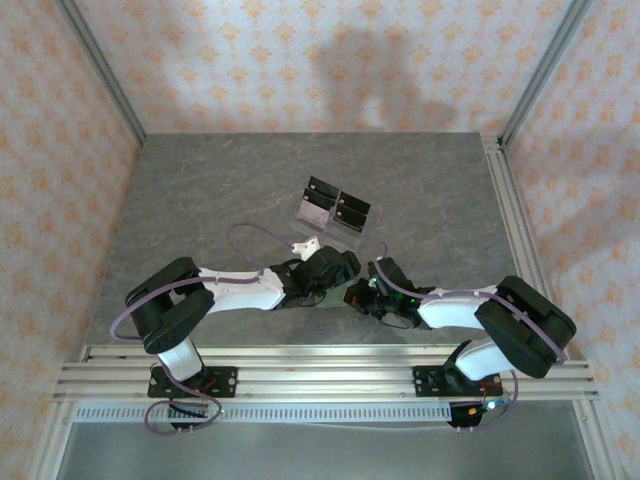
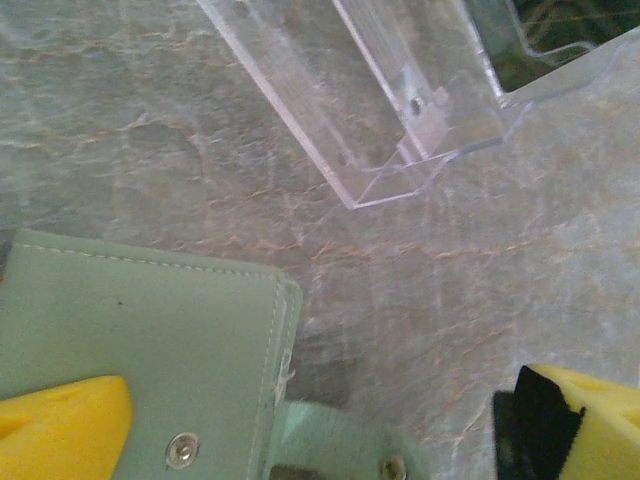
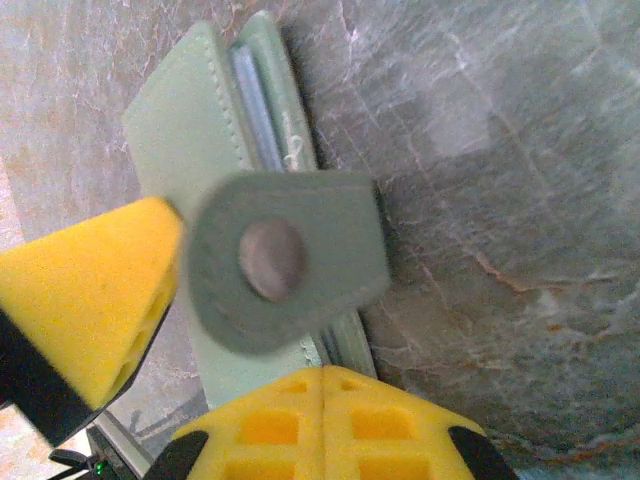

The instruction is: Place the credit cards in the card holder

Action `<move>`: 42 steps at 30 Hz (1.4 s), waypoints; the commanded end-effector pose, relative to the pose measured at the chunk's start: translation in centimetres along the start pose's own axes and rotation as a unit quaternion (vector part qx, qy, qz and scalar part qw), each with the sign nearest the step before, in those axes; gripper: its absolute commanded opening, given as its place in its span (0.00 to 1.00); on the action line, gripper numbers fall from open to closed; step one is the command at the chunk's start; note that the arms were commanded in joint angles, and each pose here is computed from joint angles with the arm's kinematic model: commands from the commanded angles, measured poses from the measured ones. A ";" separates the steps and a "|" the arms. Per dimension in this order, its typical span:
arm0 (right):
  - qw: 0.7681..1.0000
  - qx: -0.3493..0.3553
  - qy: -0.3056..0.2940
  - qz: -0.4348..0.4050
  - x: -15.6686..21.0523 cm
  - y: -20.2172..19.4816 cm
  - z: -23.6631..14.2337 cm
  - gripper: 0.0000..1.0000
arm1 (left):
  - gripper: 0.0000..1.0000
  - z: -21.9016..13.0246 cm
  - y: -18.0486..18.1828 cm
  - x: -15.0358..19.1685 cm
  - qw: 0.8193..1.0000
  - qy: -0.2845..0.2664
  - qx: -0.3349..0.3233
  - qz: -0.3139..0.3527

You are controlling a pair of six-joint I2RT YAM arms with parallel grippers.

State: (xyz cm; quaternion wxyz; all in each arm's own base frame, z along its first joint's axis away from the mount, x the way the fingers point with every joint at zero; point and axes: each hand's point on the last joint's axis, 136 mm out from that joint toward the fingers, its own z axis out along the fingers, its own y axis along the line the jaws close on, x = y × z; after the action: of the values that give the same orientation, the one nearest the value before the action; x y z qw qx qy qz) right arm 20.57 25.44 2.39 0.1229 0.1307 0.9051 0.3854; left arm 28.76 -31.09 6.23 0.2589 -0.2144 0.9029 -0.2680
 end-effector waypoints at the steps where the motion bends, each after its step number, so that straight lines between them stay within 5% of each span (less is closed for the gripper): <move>1: 0.999 0.050 -0.013 0.004 -0.2 -2.2 0.0 0.00 | 1.00 -2.5 2.1 -2.4 0.994 -0.015 -0.091 0.054; 11: 0.998 0.066 -0.003 0.000 0.1 -2.7 0.2 0.00 | 1.00 -4.2 7.5 -7.6 0.965 0.015 -0.203 0.164; 23: 0.997 0.075 -0.001 0.000 0.2 -3.1 0.2 0.00 | 0.96 -2.7 7.4 -6.9 0.975 0.062 -0.117 0.178; 42: 0.997 0.079 0.002 -0.001 0.3 -3.4 0.3 0.00 | 0.94 -1.4 9.2 -5.3 0.978 0.078 -0.117 0.157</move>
State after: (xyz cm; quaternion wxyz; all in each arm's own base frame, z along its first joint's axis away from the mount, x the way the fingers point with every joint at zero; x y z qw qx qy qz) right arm 20.70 25.42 2.26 0.1208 0.1273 0.9112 0.3727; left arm 29.34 -20.57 3.58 0.1942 -0.0714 0.9708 -0.1213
